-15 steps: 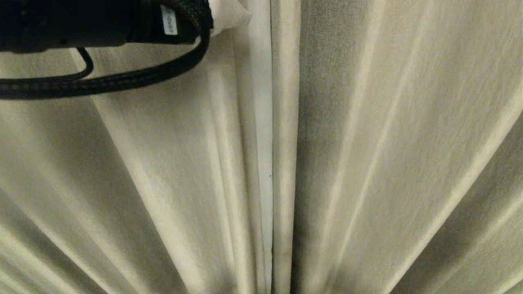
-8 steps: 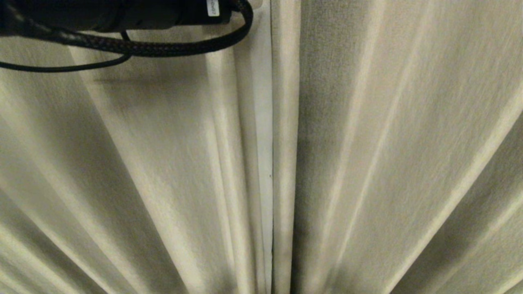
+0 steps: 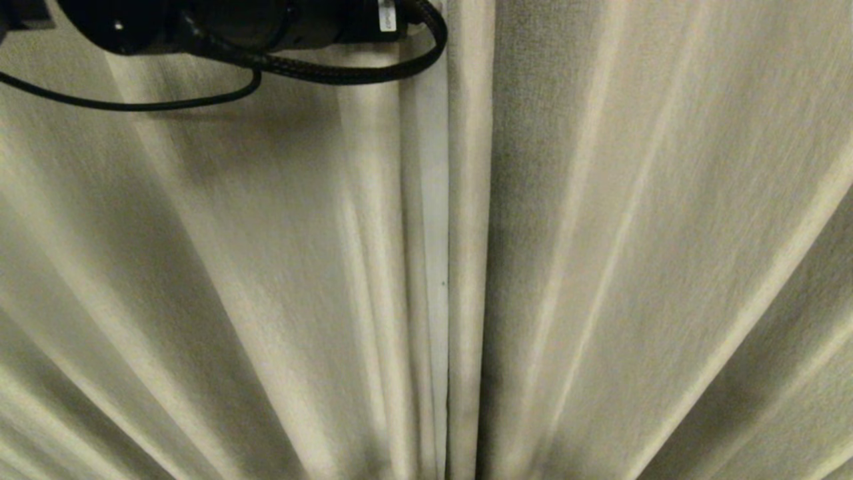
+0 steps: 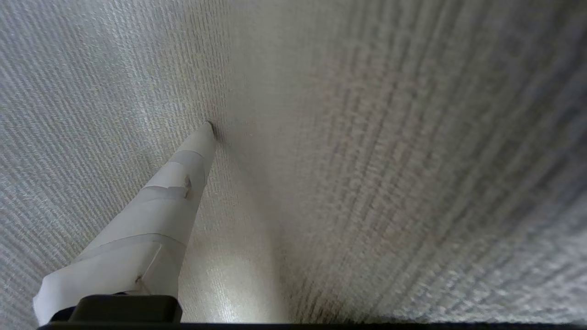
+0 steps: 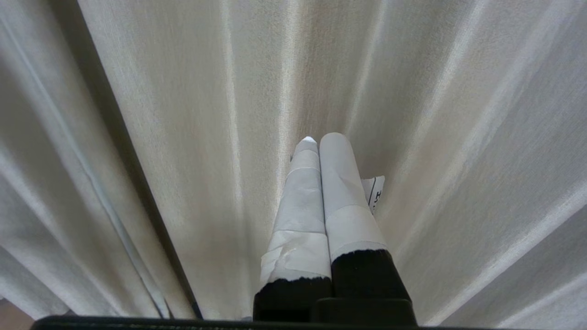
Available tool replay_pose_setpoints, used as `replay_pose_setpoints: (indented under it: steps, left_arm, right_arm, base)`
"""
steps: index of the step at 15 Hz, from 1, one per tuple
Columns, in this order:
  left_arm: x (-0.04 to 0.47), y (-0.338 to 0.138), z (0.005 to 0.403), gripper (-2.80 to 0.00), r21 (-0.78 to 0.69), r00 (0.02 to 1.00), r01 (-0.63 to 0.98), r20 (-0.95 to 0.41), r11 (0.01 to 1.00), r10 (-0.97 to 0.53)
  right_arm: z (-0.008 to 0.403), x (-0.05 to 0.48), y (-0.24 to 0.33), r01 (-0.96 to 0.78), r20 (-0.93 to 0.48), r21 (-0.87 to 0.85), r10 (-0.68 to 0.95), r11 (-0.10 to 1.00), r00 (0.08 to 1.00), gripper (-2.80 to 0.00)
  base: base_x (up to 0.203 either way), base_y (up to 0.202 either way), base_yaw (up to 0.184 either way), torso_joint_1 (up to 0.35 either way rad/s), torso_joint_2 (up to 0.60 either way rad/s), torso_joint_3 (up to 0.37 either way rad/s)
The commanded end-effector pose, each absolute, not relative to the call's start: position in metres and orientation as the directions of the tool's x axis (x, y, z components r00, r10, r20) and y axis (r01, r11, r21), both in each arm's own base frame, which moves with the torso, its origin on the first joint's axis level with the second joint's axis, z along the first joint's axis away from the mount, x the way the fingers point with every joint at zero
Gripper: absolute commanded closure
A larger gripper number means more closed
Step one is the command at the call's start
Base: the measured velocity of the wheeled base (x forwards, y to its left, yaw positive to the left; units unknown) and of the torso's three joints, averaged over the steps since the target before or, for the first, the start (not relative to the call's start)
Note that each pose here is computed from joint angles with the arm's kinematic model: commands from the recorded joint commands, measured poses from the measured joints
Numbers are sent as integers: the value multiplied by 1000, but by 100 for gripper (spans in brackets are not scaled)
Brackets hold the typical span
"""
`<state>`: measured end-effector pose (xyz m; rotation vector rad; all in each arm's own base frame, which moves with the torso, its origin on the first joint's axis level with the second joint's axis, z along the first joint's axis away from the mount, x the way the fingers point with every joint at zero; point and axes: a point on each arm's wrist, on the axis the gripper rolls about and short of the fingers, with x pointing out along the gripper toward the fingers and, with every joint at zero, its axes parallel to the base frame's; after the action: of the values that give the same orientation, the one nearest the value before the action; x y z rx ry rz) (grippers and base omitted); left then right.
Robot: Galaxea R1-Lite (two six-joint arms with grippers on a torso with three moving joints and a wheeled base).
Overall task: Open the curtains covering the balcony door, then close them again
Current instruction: Pull the outer curtains open on both sides
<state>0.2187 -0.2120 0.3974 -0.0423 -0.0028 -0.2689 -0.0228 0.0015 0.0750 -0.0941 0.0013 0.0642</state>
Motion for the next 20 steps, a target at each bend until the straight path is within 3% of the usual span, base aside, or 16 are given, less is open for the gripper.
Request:
replay_pose_setpoints:
  steps: [1, 4, 5, 20]
  left_arm:
    - [226, -214, 396, -280, -40, 968, 251, 6, 967, -251]
    - [230, -212, 396, -280, -38, 971, 239, 8, 970, -238]
    - [230, -212, 396, 0, -39, 971, 238, 8, 971, -238]
    - [228, -181, 416, 0, -42, 984, 167, 68, 985, -163]
  right_arm:
    - [75, -23, 2, -65, -5, -95, 64, 993, 998, 0]
    - [75, -23, 2, -66, -5, -95, 66, 993, 998, 0]
    - [75, -23, 2, -65, -5, -95, 64, 993, 998, 0]
    - [75, -23, 2, -65, -5, -95, 64, 993, 998, 0]
  base:
    - [0, 0, 0, 0, 0, 0]
    - [0, 0, 0, 0, 0, 0]
    - [0, 0, 0, 0, 0, 0]
    - [0, 0, 0, 0, 0, 0]
